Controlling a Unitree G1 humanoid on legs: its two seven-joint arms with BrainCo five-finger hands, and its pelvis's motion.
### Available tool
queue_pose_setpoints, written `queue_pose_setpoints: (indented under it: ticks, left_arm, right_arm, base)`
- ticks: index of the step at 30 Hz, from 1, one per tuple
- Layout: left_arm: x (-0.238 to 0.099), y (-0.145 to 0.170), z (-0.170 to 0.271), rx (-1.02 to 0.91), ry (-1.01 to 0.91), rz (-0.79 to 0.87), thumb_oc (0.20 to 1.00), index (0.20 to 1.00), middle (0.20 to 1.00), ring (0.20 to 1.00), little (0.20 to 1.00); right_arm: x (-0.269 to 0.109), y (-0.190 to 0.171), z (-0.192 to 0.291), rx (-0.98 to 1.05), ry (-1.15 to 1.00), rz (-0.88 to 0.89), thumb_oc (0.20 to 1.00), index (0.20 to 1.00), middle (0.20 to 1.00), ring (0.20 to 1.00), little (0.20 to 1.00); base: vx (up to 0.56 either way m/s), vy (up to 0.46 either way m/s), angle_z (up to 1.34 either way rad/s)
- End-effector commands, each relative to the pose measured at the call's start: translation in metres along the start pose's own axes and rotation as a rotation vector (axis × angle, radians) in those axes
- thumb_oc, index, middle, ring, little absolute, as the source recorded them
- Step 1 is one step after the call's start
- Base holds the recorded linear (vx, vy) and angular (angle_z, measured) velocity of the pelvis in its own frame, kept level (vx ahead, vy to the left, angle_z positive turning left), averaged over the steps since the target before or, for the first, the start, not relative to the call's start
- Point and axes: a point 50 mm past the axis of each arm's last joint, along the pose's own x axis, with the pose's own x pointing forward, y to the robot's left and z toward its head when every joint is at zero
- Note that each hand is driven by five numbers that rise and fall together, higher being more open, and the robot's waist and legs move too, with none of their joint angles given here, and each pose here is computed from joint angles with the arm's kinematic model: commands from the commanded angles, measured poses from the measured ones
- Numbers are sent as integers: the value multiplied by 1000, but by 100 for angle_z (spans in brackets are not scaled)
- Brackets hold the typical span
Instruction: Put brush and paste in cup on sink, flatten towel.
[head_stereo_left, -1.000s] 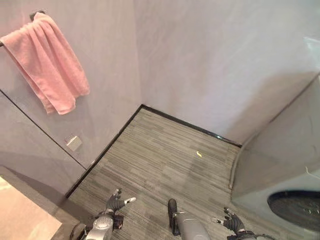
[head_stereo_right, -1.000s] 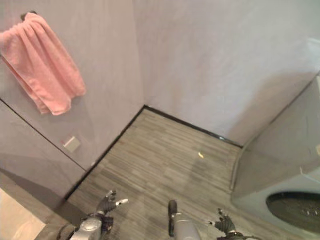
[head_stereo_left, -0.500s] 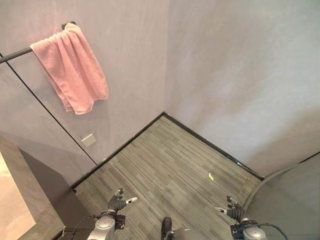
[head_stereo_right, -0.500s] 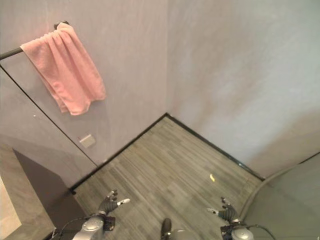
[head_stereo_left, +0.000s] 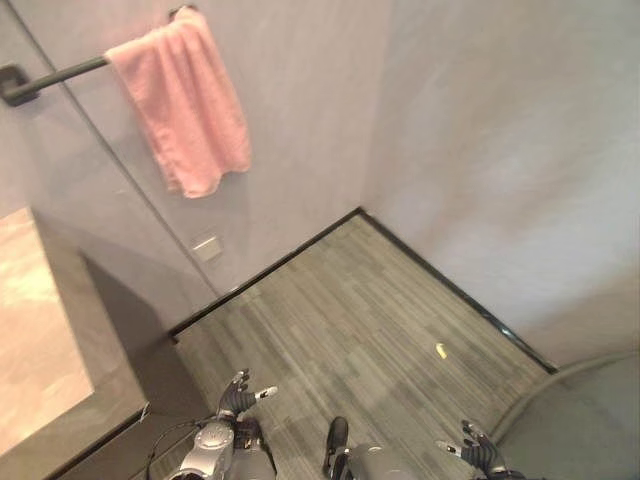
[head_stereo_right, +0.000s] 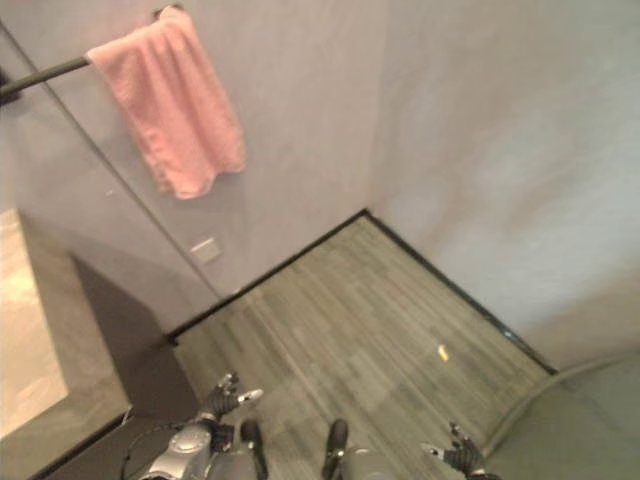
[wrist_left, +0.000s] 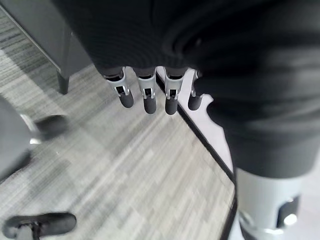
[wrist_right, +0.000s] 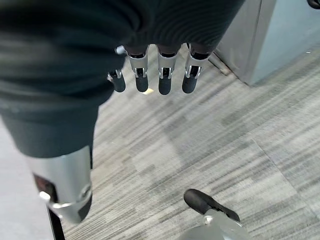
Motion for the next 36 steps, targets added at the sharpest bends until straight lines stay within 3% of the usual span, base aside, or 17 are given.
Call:
queue_pose_setpoints:
  ticks: [1,11,23,36]
  left_arm:
    - [-1,27,15,28,-91,76,1000,1000,1000,1000,1000]
    - [-1,26,18,58,-111,51,1000,1000,1000,1000,1000]
    - [-2,18,21,148,-131,-3,1000,1000,1000,1000,1000]
    - [-4,22,5,151,-79,21,1000,1000,1000,1000,1000]
  right_arm:
    - [-5,-17,11,3,-81,-55,1000,1000,1000,1000,1000]
    - [-6,-2,-1,55,-35,-29,1000,1000,1000,1000,1000]
    - [-3,24,29,24,-160,94,1000,1000,1000,1000,1000]
    - [-1,26,44,-48,-219,129,1000,1000,1000,1000,1000]
  base:
    - [309,161,-19]
    - [284,212,-13]
    - [161,190,27]
    - [206,-159,41]
